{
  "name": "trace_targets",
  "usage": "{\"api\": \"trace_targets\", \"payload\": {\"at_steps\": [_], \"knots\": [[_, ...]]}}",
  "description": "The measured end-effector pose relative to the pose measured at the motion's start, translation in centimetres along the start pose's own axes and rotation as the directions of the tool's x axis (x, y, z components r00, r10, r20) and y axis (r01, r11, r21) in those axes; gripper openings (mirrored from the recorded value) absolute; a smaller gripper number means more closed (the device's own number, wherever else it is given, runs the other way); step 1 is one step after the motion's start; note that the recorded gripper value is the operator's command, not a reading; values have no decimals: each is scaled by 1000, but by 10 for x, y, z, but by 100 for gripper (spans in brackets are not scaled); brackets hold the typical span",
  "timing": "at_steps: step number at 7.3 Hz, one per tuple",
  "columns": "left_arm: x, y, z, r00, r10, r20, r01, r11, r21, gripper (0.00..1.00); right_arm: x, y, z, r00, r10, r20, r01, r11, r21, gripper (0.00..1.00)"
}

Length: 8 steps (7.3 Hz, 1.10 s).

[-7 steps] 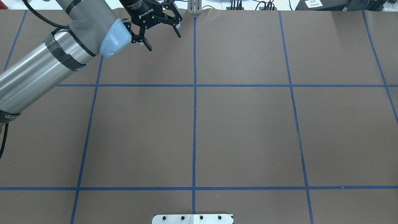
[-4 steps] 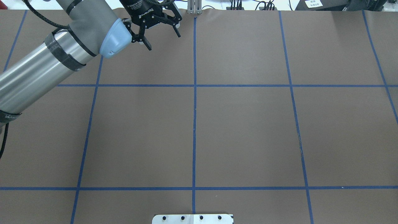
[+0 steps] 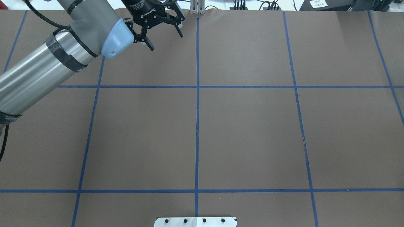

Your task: Left arm hands cup to right arm to dump lemon

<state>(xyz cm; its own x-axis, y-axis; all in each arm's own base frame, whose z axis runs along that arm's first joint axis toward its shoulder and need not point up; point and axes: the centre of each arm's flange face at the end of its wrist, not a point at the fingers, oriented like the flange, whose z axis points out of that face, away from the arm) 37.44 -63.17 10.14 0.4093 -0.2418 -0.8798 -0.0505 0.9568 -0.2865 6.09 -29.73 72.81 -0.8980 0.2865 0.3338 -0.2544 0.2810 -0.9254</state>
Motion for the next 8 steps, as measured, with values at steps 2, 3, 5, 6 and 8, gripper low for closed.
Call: {"api": "trace_targets", "payload": {"at_steps": [2,3,5,6,8], "knots": [[0,0,0,1000,0,1,0,1000,2,100,-1,0,0,999,46,11,-46,999,-3,0],[0,0,1,1000,0,1,0,1000,2,100,-2,1,0,998,66,17,-66,998,-5,0],[0,0,1,1000,1,3,-2,1000,6,100,-3,2,-6,994,106,40,-106,994,-24,0],[0,1,2,1000,2,4,-2,1000,7,100,-3,3,-10,990,133,47,-131,991,-37,0],[1,1,6,1000,4,11,-4,1000,10,100,-4,4,-12,986,156,53,-153,987,-50,0]]}}
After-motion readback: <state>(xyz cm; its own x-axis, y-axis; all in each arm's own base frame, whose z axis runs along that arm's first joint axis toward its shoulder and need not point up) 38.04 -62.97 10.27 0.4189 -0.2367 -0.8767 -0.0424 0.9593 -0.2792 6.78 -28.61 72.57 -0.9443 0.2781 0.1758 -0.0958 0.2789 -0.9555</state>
